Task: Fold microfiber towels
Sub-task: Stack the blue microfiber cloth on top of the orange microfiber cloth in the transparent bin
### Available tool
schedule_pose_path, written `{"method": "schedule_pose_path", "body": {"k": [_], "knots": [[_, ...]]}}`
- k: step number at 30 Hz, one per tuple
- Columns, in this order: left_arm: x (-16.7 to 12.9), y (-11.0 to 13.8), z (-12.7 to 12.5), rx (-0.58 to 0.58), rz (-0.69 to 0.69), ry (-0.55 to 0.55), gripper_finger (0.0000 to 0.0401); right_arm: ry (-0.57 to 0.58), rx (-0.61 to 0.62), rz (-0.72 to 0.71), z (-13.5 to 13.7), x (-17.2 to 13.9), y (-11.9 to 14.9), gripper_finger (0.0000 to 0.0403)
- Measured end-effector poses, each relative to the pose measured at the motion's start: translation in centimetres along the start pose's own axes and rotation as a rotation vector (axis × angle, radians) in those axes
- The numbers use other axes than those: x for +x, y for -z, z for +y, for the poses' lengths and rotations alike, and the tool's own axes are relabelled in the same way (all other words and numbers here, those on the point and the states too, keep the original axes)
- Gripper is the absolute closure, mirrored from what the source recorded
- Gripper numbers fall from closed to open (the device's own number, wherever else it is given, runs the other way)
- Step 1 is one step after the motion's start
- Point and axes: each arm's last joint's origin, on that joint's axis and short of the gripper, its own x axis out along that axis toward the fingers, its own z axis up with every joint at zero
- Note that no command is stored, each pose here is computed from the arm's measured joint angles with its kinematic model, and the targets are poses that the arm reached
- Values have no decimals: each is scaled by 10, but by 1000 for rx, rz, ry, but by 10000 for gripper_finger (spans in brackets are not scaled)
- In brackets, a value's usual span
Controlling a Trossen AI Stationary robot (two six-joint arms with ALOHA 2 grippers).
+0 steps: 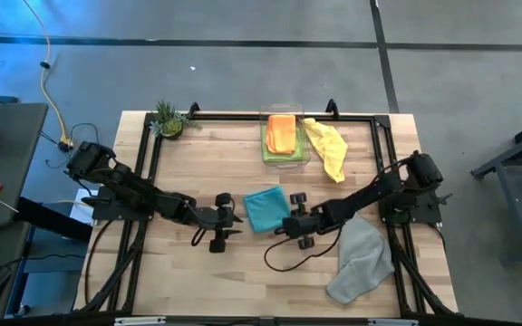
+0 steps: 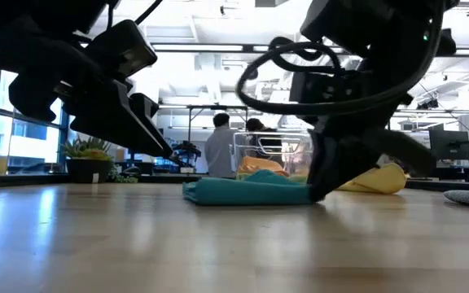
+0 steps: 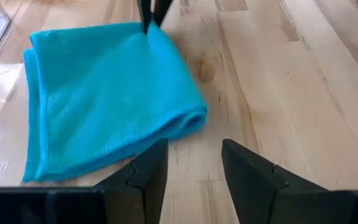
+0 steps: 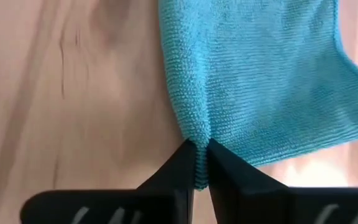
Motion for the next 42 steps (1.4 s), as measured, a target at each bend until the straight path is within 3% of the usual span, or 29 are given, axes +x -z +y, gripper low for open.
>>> {"method": "schedule_pose_path", "body": {"k": [7, 14, 18, 22, 27, 34, 38, 42], "knots": [[1, 0, 4, -67, 15, 28, 255, -90, -60, 84, -4, -15, 9, 371], [5, -2, 25, -150, 23, 68, 258, -178, 191, 119, -4, -18, 9, 284], [7, -4, 37, -175, 25, 104, 270, -187, 259, 65, -9, -40, -4, 229], [7, -7, 40, -167, -8, 143, 279, -126, 353, 8, -15, -64, 2, 196], [14, -22, 22, -63, -86, 154, 273, -119, 403, -112, -9, -67, 12, 192], [49, -45, -10, 94, -59, 63, 209, -52, 401, -147, -9, -66, 12, 196], [68, -53, -17, 125, -50, -28, 173, -50, 389, -151, -9, -66, 11, 197], [84, -47, -20, 141, 9, -46, 164, -52, 370, -161, -6, -67, 11, 197]]}}
